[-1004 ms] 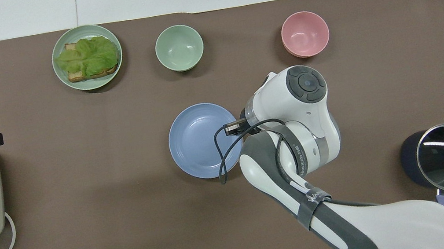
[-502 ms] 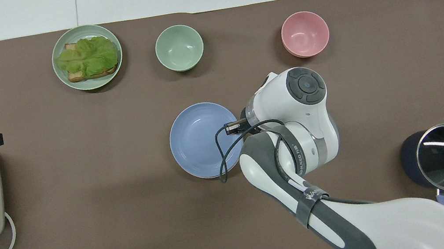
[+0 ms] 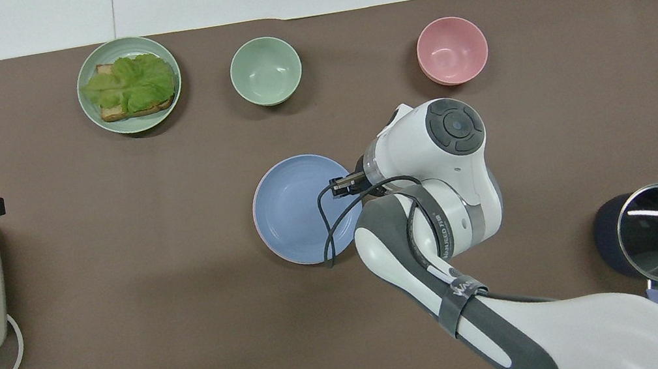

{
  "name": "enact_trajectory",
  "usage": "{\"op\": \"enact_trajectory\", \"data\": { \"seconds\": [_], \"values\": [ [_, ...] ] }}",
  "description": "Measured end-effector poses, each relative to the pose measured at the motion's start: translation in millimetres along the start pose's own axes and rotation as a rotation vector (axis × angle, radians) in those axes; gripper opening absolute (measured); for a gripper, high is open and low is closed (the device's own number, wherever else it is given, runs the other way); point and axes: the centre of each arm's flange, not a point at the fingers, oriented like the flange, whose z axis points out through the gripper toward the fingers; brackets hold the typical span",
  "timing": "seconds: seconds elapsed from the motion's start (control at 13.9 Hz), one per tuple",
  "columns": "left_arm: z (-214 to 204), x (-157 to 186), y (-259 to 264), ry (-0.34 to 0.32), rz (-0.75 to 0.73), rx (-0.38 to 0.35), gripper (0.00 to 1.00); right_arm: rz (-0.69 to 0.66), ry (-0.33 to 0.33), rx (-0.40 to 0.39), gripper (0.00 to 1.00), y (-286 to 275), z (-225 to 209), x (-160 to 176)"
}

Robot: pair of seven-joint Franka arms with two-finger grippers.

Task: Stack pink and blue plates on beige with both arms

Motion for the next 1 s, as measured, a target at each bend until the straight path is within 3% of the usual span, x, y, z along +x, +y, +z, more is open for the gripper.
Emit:
{"op": "enact_trajectory", "data": {
  "seconds": [0.22,0.29,0.5,1.0],
  "values": [
    [0.0,0.0,0.0,0.000,0.000,0.000,1.00,-0.006,0.050,-0.026,0.94,13.2,-22.1,14.7],
    [0.0,0.0,0.0,0.000,0.000,0.000,1.00,-0.019,0.079,-0.055,1.00,23.2,-37.2,21.5],
    [0.0,0.0,0.0,0.000,0.000,0.000,1.00,-0.036,0.150,-0.155,1.00,65.6,-96.6,33.6],
    [0.0,0.0,0.0,0.000,0.000,0.000,1.00,0.065,0.089,-0.266,1.00,141.5,-213.7,7.7]
  ]
}}
